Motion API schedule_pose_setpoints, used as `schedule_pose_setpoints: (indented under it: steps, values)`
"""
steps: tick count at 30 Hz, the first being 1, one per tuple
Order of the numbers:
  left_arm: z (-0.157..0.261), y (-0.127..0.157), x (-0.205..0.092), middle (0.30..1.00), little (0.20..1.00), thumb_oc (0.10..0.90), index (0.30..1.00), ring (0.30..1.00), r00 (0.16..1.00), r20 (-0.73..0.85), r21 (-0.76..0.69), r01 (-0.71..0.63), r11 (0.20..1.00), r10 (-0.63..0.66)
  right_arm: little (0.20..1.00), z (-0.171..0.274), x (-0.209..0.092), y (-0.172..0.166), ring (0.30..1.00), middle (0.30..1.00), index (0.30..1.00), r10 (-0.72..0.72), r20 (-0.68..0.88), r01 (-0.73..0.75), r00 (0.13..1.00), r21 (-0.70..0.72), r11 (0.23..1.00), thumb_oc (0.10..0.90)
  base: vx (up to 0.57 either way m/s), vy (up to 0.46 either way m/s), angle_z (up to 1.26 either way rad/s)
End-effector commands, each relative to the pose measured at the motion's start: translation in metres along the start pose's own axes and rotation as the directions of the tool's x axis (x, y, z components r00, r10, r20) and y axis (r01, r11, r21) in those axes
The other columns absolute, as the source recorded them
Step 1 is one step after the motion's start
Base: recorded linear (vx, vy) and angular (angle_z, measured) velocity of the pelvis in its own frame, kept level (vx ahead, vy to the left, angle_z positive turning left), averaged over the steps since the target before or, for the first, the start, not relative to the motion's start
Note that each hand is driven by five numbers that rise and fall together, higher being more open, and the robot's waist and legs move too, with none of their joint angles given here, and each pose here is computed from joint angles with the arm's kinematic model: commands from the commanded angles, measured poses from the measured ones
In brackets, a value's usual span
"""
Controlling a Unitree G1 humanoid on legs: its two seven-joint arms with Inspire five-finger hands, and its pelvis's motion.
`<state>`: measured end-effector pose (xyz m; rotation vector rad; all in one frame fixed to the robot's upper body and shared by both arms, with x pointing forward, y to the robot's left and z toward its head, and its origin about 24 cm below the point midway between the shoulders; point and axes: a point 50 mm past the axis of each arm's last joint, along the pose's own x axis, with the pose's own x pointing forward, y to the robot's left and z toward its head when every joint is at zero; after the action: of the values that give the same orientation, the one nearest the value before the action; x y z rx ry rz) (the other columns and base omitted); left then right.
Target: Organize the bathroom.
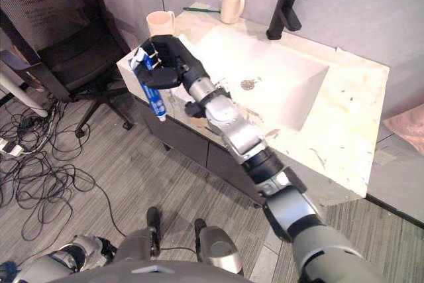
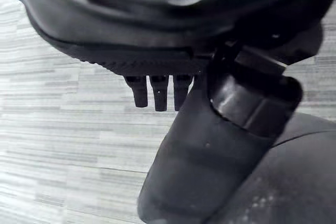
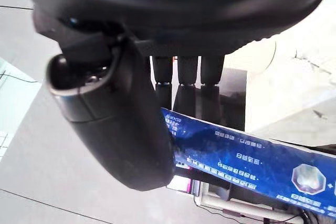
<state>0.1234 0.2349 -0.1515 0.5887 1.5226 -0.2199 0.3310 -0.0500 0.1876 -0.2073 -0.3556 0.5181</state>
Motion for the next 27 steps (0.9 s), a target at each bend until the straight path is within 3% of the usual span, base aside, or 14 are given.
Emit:
schedule_pose_setpoints:
  steps: [1,13,19,22,27]
  values:
    - [-0.020,0.002,0.002,0.900,0.900,0.800,0.900,0.900,0.995,-0.090,-0.014,-0.042,0.999,0.040,0.300,0.083,0.001,-0.027,0.300,0.300,0.300,-0.129,0.428,0.104,0.894,0.080,0.991,0.400,0.28,0.214,-0.47]
    - [-0.056,-0.005,0.008,0.900,0.900,0.800,0.900,0.900,0.990,-0.139,-0.098,-0.037,0.994,0.023,0.300,0.110,-0.010,-0.053,0.300,0.300,0.300,-0.204,0.529,0.183,0.824,0.092,0.979,0.400,0.12,0.134,-0.28]
    - [-0.070,-0.017,0.010,0.900,0.900,0.800,0.900,0.900,0.986,-0.169,-0.199,-0.048,0.979,0.014,0.300,0.142,-0.020,-0.065,0.300,0.300,0.300,-0.203,0.642,0.201,0.739,0.077,0.977,0.400,0.13,-0.031,-0.58]
    - [-0.069,-0.011,0.009,0.900,0.900,0.800,0.900,0.900,0.987,-0.160,-0.187,-0.066,0.980,0.036,0.300,0.163,-0.025,-0.070,0.300,0.300,0.300,-0.216,0.683,0.244,0.697,0.056,0.968,0.400,0.13,-0.204,-0.36]
    - [-0.057,-0.009,0.008,0.900,0.900,0.800,0.900,0.900,0.991,-0.128,-0.121,-0.043,0.992,0.028,0.300,0.169,-0.030,-0.085,0.300,0.300,0.300,-0.268,0.683,0.344,0.680,0.025,0.939,0.400,0.11,-0.132,0.89]
